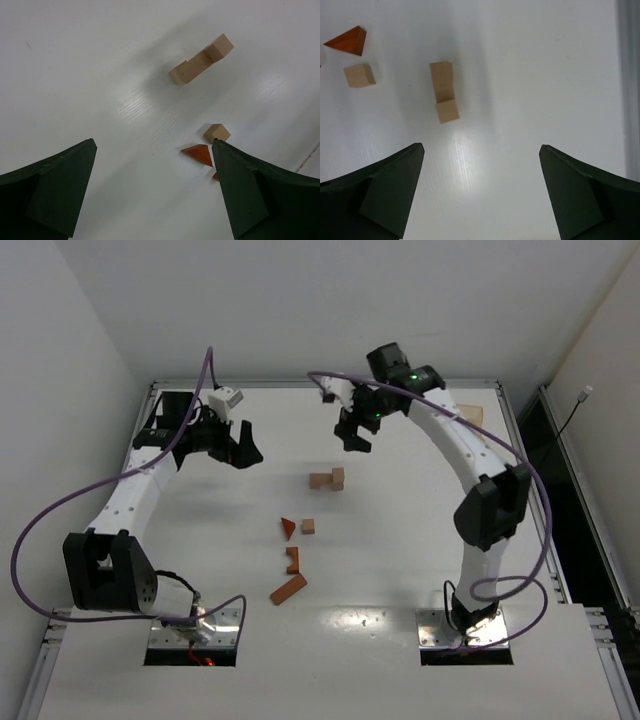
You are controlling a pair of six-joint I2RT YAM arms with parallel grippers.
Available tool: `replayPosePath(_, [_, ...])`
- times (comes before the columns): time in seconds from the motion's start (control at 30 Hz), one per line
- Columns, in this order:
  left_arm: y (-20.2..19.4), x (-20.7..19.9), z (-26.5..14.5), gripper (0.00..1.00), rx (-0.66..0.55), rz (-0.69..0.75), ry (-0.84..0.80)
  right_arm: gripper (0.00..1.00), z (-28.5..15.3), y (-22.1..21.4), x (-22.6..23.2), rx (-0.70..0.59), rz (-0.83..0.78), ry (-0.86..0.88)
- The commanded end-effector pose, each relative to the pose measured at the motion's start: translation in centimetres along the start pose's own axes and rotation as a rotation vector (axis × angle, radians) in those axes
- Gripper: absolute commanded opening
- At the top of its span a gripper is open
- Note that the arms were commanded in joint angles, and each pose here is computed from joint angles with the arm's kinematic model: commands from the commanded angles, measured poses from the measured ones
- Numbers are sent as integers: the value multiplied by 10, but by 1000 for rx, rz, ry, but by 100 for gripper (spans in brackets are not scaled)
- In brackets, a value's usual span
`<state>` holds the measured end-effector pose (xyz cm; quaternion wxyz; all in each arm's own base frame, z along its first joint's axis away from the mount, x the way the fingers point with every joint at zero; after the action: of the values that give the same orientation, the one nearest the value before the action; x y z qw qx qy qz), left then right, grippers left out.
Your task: Build the wood block tower
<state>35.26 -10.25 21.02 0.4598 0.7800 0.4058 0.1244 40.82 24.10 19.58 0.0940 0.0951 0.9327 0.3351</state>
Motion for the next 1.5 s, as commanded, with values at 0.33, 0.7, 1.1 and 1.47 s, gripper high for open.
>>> replayPosePath(0.33, [-35,-92,-2,100,207,482,-271,100,-154,-53,-52,-249,387,-428])
replayPosePath(0.7, [-108,-160,58,62,372,789,-514,100,-197,-130,-14,-237,607,-471])
replayPosePath(1.1, [-129,-158,108,57,342,843,-578,100,-196,-143,-8,-298,685,-423])
replayPosePath(1.47, [-117,-157,135,57,327,863,-544,100,-185,-147,-11,-297,716,-370])
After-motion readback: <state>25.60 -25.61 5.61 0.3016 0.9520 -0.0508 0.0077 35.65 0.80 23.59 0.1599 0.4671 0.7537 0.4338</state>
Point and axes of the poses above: each gripper's point midway between its finger pads, its own z axis out along the fingers, its own x axis along the line the jaws close on, y = z × x, the point moved 1 cm from there along -z, back along the fingers, and after that the axes turned 6 degrees about z, right-handed, at the moved point
